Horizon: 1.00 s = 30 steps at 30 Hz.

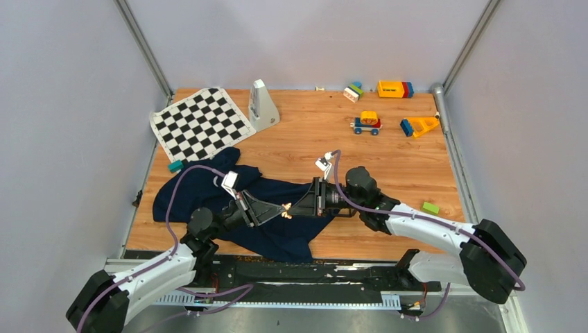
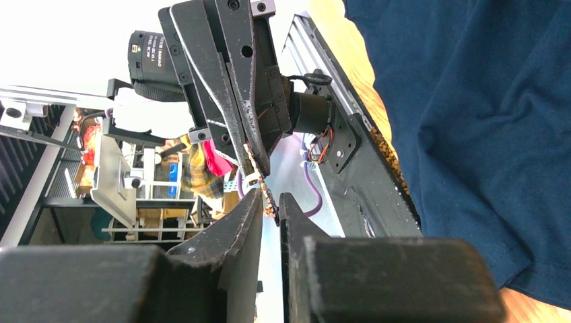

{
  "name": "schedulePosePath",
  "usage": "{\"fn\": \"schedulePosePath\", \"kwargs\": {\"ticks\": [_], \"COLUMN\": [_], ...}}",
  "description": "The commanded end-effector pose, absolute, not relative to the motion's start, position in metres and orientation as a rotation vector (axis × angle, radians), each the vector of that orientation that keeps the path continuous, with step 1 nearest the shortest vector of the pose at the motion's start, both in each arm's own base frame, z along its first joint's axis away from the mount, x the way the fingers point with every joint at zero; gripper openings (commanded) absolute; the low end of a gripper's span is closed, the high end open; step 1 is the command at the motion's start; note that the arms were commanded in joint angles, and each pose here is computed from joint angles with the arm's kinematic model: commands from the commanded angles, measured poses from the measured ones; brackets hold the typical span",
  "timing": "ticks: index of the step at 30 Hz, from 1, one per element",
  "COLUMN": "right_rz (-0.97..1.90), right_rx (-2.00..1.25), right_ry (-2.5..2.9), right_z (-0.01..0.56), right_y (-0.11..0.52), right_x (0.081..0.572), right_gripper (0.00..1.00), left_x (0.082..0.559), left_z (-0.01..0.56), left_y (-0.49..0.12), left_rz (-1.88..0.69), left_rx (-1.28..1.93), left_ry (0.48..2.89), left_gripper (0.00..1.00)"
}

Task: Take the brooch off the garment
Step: Close the brooch.

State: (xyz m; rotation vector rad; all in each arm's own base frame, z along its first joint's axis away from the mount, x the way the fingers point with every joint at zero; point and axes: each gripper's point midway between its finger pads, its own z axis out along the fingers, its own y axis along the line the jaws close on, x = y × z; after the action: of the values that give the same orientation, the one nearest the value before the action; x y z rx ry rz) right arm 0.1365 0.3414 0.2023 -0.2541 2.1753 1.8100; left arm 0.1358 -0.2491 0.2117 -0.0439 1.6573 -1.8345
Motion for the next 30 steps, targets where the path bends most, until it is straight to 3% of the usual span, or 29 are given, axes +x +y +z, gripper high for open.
{"fn": "schedulePosePath", "kwargs": {"ticks": [1,13,26,30], "right_rz": [1.685,1.722,1.686,1.739], "right_rx": [-0.147,-0.230,-0.240,-0.361], "right_ry": [2.204,2.146,2.100,1.977], "right_z": [0.186,0.196,0.205,0.218], "right_y": [0.329,0.329,0.320,0.318], "right_x": [0.154,0.148,0.146,0.135], "right_gripper": [0.16,0.31,0.33,0.37], "left_x": [0.129,0.131,0.134,0.134], "left_z": [0.234,0.227,0.225,0.226], "left_y": [-0.245,-0.246,-0.246,-0.246], "left_rz": [-1.867,-1.857,-1.876,-1.900], "left_rx": [0.012,-0.011,-0.061,-0.097], "left_ry": [1.539,1.574,1.600,1.612], "left_gripper": [0.00,0.00,0.00,0.00]}}
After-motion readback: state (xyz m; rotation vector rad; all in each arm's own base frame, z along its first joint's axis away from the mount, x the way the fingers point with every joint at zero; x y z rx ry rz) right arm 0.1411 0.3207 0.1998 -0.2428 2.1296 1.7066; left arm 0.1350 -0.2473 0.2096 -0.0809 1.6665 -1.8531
